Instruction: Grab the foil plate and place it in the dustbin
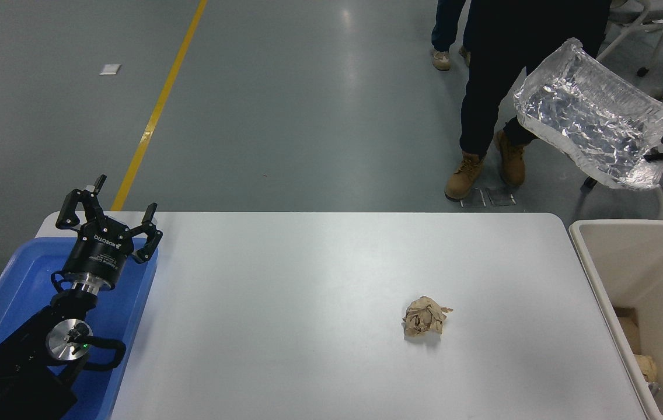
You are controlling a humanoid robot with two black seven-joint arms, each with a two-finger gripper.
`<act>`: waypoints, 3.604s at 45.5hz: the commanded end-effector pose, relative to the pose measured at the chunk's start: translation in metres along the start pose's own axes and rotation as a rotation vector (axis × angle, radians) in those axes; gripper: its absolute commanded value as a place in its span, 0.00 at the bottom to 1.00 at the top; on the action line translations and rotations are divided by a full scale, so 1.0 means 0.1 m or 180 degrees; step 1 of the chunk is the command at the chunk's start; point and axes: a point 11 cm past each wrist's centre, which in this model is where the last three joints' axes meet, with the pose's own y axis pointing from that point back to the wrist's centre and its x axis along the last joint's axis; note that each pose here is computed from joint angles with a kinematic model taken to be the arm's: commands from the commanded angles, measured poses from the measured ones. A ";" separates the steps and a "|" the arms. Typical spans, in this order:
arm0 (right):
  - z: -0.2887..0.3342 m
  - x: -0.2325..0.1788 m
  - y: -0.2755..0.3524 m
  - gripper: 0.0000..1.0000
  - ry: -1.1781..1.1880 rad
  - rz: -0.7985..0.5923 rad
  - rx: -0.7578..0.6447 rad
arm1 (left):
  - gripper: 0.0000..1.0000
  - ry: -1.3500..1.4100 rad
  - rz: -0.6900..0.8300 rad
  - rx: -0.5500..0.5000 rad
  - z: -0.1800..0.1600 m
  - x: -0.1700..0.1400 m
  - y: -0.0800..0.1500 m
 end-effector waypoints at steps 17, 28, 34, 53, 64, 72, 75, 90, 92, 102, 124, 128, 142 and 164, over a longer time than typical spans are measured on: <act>0.99 1.01 -0.01 0.00 -0.0340 0.1163 -0.0673 | 0.98 -0.0001 0.0000 0.0000 0.00 0.00 0.00; 1.73 1.20 -0.17 0.00 -0.0498 0.1746 -0.1077 | 0.98 -0.0001 0.0000 0.0000 0.00 0.00 0.00; 2.12 1.06 -0.37 0.00 -0.0521 0.1901 -0.1265 | 0.98 -0.0001 0.0000 0.0000 0.00 0.00 0.00; 3.01 0.15 -1.01 0.00 -0.0610 0.1963 -0.1702 | 0.98 -0.0001 0.0000 0.0000 0.00 0.00 0.00; 3.33 -0.33 -1.19 0.00 -0.0693 0.1874 -0.1864 | 0.98 -0.0001 0.0000 -0.0005 0.00 0.00 0.00; 3.49 -0.59 -1.26 0.00 -0.0760 0.1764 -0.1945 | 0.98 -0.0001 0.0000 0.0000 0.00 0.00 0.00; 3.54 -0.66 -1.28 0.00 -0.0798 0.1726 -0.1963 | 0.98 -0.0001 0.0000 -0.0005 0.00 0.00 0.00; 3.58 -0.74 -1.30 0.38 -0.0772 0.1678 -0.1993 | 0.98 -0.0001 0.0000 0.0000 0.00 0.00 0.00; 3.56 -0.74 -1.31 0.50 -0.0775 0.1679 -0.1979 | 0.98 -0.0001 0.0000 0.0000 0.00 0.00 0.00; 3.41 -0.64 -1.35 1.00 -0.0779 0.1698 -0.1887 | 0.98 -0.0001 0.0000 -0.0005 0.00 0.00 0.00; 1.98 0.12 -1.42 1.00 -0.0040 0.1630 -0.1352 | 0.98 -0.0001 0.0000 -0.0005 0.00 0.00 0.00; 1.59 0.15 -1.45 1.00 0.0191 0.1546 -0.1249 | 0.98 -0.0001 0.0000 0.0000 0.00 0.00 0.00; 0.53 -0.23 -1.43 1.00 0.0732 0.0878 -0.0887 | 0.98 -0.0001 0.0000 0.0000 0.00 0.00 0.00; -0.05 -0.87 -0.83 1.00 0.1264 -0.0139 -0.0818 | 0.98 -0.0001 0.0000 0.0000 0.00 0.00 0.00</act>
